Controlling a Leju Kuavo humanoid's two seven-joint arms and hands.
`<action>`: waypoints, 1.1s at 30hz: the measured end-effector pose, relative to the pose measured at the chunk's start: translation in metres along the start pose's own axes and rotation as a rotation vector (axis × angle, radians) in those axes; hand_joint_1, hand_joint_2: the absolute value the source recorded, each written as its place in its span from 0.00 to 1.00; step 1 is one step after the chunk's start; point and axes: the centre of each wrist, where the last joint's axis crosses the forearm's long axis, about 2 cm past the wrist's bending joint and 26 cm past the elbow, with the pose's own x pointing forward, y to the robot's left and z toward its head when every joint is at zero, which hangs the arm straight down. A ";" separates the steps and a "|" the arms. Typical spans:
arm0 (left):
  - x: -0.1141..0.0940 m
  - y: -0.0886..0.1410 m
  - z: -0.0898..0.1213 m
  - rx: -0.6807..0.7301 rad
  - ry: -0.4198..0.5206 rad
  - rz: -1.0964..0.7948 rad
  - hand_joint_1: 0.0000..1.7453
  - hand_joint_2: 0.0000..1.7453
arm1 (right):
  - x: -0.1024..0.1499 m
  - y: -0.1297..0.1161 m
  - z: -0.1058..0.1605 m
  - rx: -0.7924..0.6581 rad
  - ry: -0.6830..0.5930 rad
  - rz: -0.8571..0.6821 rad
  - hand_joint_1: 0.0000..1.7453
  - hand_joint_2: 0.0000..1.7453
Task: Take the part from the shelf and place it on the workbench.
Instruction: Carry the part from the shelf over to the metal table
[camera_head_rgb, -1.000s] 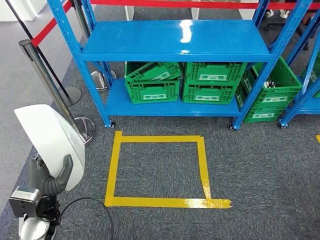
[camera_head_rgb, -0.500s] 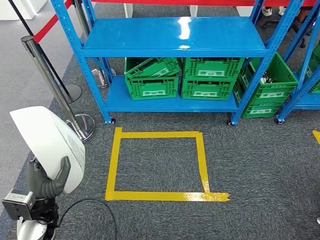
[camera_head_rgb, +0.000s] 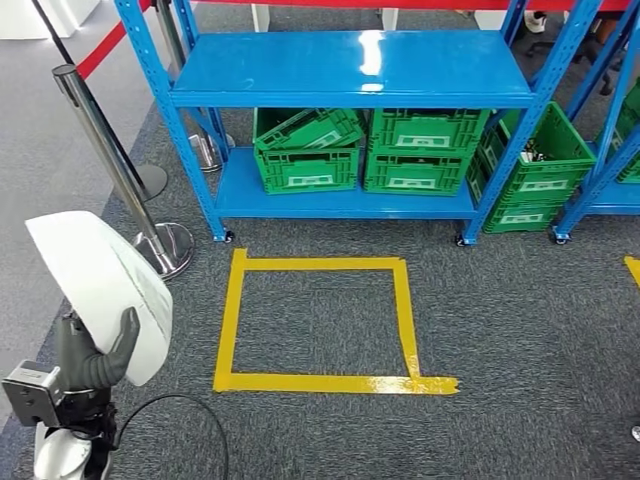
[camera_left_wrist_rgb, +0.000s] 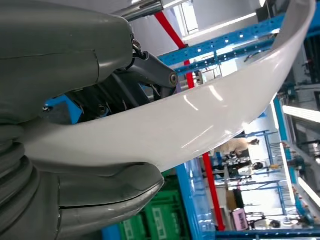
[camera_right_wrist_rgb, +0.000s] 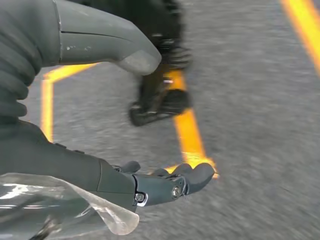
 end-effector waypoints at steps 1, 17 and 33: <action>-0.001 -0.001 0.000 0.002 0.004 -0.010 1.00 1.00 | -0.002 0.001 0.001 -0.003 0.029 0.007 0.00 1.00; -0.003 -0.002 0.007 0.006 0.029 -0.027 1.00 1.00 | -0.009 0.009 0.003 -0.063 0.093 -0.059 0.00 1.00; -0.003 -0.002 0.008 0.006 0.030 -0.027 1.00 1.00 | -0.011 0.010 0.004 -0.062 0.097 -0.064 0.00 1.00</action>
